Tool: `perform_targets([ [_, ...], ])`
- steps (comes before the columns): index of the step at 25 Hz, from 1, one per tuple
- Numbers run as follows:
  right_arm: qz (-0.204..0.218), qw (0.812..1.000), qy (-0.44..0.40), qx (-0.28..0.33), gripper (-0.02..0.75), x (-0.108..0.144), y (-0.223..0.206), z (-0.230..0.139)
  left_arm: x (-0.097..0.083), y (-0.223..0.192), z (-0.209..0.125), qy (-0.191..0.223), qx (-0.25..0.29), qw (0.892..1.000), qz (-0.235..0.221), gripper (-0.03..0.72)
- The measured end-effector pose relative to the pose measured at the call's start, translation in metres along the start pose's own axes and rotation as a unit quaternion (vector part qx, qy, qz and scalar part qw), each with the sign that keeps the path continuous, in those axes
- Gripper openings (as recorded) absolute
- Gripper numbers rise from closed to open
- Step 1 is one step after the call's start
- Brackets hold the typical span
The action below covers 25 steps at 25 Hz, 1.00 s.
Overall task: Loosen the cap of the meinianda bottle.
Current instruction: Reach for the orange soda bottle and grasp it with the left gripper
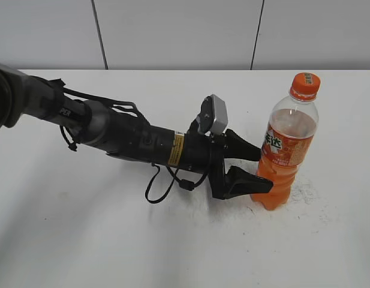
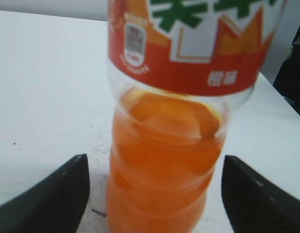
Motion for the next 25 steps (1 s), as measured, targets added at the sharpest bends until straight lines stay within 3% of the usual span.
perform_targets([
  [11,0.0,1.0,0.0,0.0,0.493,0.0,0.0,0.0,0.002,-0.009,-0.017,0.026,-0.001,1.0,0.001,0.664],
  [25,0.0,1.0,0.0,0.0,0.493,0.0,0.0,0.0,-0.001,-0.036,-0.012,0.015,-0.013,1.0,-0.016,0.664],
])
Point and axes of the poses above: a point on each arm's last joint axis where the gripper is mounted, y pointing back along that axis away from the gripper, x along the wrist's bending axis when the last joint is at zero, z = x × y, the point moved 3 cm from there along -y, pointing out along that axis toward the gripper, and after that the axes turned 15 degrees about y, right-handed, at the moved point
